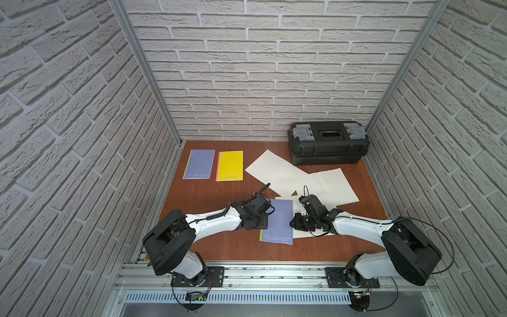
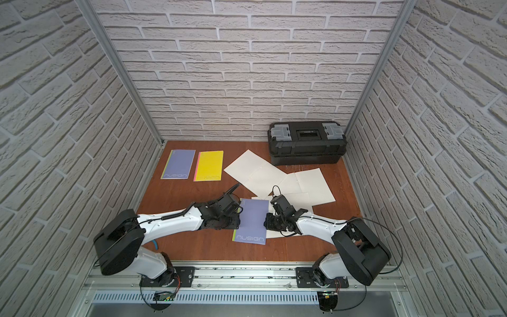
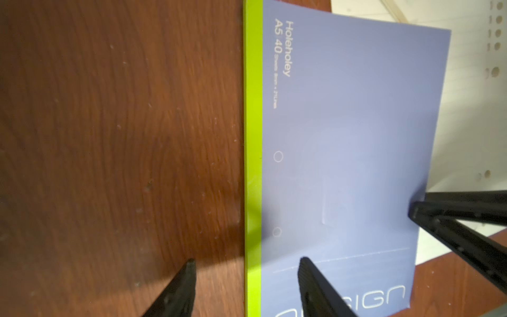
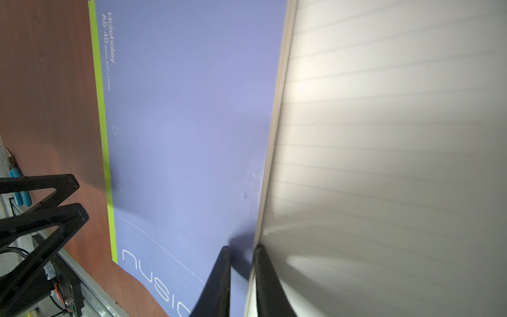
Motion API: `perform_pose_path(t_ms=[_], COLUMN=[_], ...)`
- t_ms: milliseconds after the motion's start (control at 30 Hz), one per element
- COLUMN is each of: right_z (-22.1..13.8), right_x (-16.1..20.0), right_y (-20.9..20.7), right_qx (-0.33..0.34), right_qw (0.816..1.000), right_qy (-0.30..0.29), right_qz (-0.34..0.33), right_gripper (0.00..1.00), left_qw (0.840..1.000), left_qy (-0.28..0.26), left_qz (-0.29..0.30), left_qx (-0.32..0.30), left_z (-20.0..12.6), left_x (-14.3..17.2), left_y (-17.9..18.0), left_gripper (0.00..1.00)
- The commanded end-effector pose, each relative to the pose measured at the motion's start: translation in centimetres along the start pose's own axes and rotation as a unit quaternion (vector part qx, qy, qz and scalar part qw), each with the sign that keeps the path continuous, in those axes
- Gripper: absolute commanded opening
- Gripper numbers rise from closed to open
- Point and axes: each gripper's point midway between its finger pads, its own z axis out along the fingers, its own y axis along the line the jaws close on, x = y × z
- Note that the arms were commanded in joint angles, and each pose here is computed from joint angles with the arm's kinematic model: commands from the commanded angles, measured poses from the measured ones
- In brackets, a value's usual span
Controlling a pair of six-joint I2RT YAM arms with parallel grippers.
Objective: Close the notebook
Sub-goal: Move the notebook to the center of the board.
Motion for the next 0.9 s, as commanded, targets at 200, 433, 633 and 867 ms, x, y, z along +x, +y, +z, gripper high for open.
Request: perform_pose_path(t_ms=[200, 433, 633, 867], right_z=[1.1, 2.2, 3.1, 4.6], right_x=[0.9, 0.9, 0.6, 0.0], right_y=[1.0, 3.0, 5.1, 7.8], right_qx=[0.008, -0.001, -0.011, -0.026], right_qw=[1.000, 0.999, 0.999, 0.997], right_qy=[0.022, 0.027, 0.034, 0.042], right_qz=[-0.014, -0.027, -0.041, -0.055], right_gripper=[0.19, 0.19, 0.18, 0.18], left_qw=[0.999, 0.999, 0.998, 0.996], left_qy=[0.005, -0.003, -0.008, -0.014], left_qz=[-0.032, -0.046, -0.062, -0.088], left_qx=[0.017, 0.021, 0.017, 0.003], left_z=[0.7, 0.2, -0.4, -1.1], left_x=[0.6, 0.5, 0.5, 0.3], left_y=[2.0, 3.1, 4.4, 6.7], left_gripper=[0.60, 0.60, 0.60, 0.60])
